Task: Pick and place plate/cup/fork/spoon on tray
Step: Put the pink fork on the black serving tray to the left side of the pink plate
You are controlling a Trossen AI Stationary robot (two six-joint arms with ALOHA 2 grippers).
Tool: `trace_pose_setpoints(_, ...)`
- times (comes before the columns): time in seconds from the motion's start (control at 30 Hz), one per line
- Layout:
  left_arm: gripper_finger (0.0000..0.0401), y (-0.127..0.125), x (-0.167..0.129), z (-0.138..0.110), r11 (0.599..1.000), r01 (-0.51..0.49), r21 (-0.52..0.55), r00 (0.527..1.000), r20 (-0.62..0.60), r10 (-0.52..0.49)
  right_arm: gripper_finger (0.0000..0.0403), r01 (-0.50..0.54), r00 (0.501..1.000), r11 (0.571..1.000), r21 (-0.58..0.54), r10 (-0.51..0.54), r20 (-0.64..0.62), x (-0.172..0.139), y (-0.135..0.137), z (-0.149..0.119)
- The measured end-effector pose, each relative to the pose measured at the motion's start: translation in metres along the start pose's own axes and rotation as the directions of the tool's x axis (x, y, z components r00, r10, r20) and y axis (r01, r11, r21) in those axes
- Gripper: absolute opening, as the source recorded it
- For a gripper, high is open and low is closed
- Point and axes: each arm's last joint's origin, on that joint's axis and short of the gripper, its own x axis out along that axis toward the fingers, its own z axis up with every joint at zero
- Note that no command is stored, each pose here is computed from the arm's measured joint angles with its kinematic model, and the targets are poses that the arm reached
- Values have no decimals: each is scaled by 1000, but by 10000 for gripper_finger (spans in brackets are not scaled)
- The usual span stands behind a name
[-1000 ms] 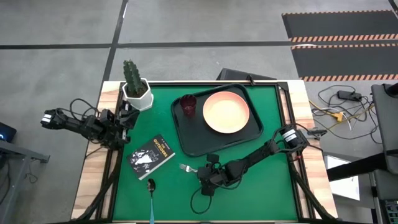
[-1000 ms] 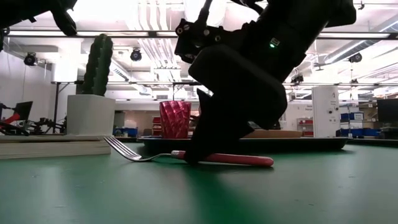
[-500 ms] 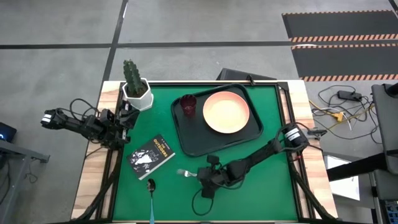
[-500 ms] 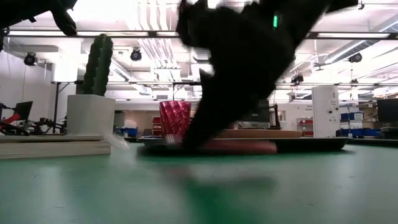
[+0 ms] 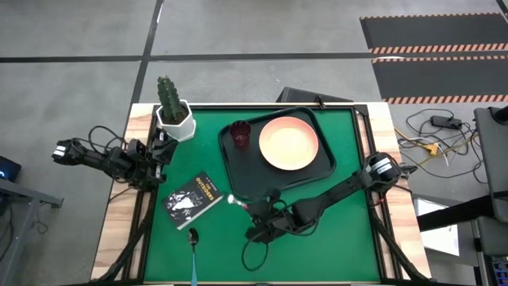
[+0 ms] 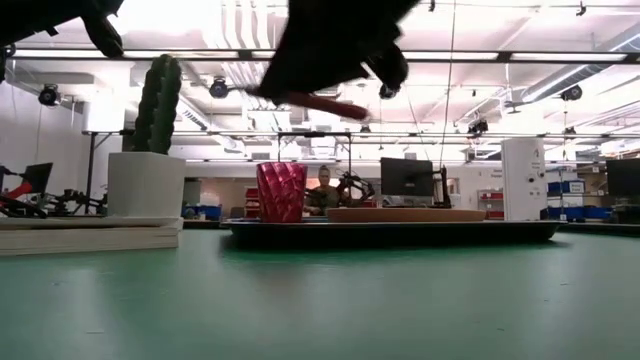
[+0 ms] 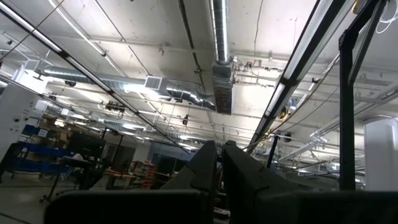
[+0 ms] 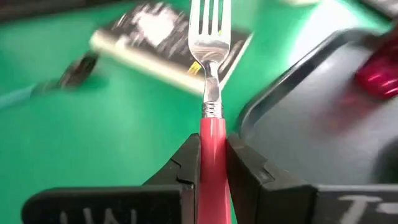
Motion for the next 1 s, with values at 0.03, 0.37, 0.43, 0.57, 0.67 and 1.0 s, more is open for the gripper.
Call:
trace_pose_setpoints(0.03, 8, 0, 0, 0, 1000, 0, 0, 1000, 0, 0, 42, 26, 999, 999, 36, -26, 19, 1, -2, 5)
trace_pose_setpoints(0.37, 8, 0, 0, 0, 1000, 1, 1, 1000, -2, -1, 44, 191, 976, 869, 457, -120, -179, 35, -62, 28)
trace_pose_setpoints(0.43, 8, 0, 0, 0, 1000, 1, 1, 1000, -2, -1, 44, 224, 970, 835, 503, -139, -201, 40, -73, 31)
trace_pose_setpoints(0.57, 8, 0, 0, 0, 1000, 1, 1, 1000, -2, -1, 45, 257, 963, 815, 520, -174, -203, 48, -87, 35)
trace_pose_setpoints(0.67, 8, 0, 0, 0, 1000, 1, 1, 1000, -2, -1, 45, 276, 959, 778, 564, -187, -210, 54, -93, 36)
trace_pose_setpoints(1.0, 8, 1, -1, 3, 1000, 0, -8, 1000, 16, 0, 44, 365, 927, 735, 571, -229, -297, 82, -105, 18)
